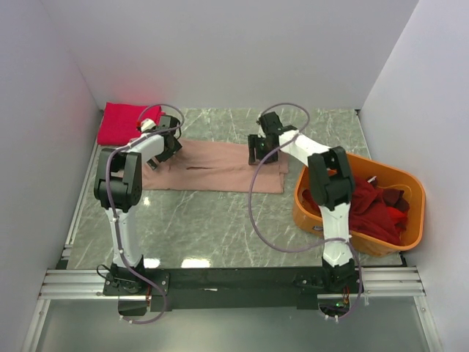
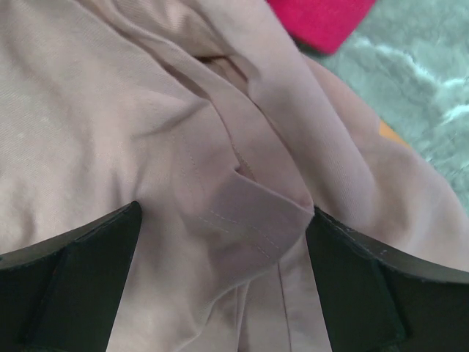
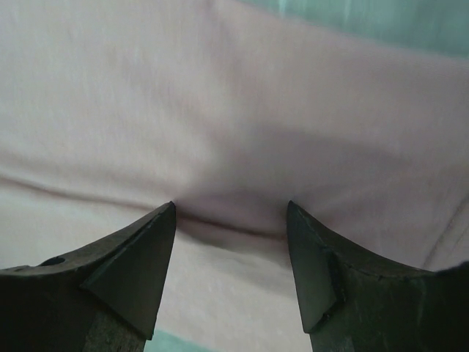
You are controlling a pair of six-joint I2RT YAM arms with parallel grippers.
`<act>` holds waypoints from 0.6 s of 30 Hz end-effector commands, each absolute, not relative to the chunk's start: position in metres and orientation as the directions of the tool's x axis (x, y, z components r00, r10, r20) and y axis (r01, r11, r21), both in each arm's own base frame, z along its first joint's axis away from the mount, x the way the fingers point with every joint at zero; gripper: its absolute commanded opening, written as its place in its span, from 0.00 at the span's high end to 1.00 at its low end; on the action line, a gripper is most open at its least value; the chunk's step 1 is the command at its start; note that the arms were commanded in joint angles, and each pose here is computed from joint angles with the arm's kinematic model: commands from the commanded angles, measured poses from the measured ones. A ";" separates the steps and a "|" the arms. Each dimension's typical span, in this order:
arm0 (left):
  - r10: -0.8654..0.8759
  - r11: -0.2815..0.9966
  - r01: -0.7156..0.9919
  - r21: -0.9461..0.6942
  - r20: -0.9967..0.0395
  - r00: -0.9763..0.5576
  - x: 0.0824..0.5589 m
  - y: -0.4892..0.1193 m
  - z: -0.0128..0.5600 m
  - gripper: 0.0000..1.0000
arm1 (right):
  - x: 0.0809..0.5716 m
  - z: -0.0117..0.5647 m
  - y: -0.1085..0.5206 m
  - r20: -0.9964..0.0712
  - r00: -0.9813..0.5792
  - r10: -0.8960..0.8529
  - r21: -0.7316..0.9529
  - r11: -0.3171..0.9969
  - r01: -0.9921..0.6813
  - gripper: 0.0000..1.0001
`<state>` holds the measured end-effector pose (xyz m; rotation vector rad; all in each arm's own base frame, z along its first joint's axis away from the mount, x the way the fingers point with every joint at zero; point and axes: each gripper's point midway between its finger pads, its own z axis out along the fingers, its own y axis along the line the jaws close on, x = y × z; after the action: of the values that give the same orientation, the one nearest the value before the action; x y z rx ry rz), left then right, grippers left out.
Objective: Fold and stack the t-shirts
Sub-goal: Fold the tshirt
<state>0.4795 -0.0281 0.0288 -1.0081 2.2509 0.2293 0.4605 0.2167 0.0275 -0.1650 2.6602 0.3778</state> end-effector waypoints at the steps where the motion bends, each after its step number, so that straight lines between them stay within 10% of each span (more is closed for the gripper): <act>1: -0.605 0.709 -0.697 -0.109 -0.602 -0.521 0.465 -0.047 0.030 0.01 | 0.395 0.014 0.206 -0.329 -0.943 -0.050 0.217 0.968 -0.127 0.31; 18: -0.376 0.918 -0.382 -0.108 -0.549 -0.746 0.433 -0.196 0.015 0.01 | 0.146 0.015 0.233 -0.226 -0.933 -0.280 0.304 0.890 -0.341 0.31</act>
<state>0.4299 -0.1556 0.0239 -0.6076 2.4083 0.1478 0.1788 0.2346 0.0211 -0.4778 2.8104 0.4803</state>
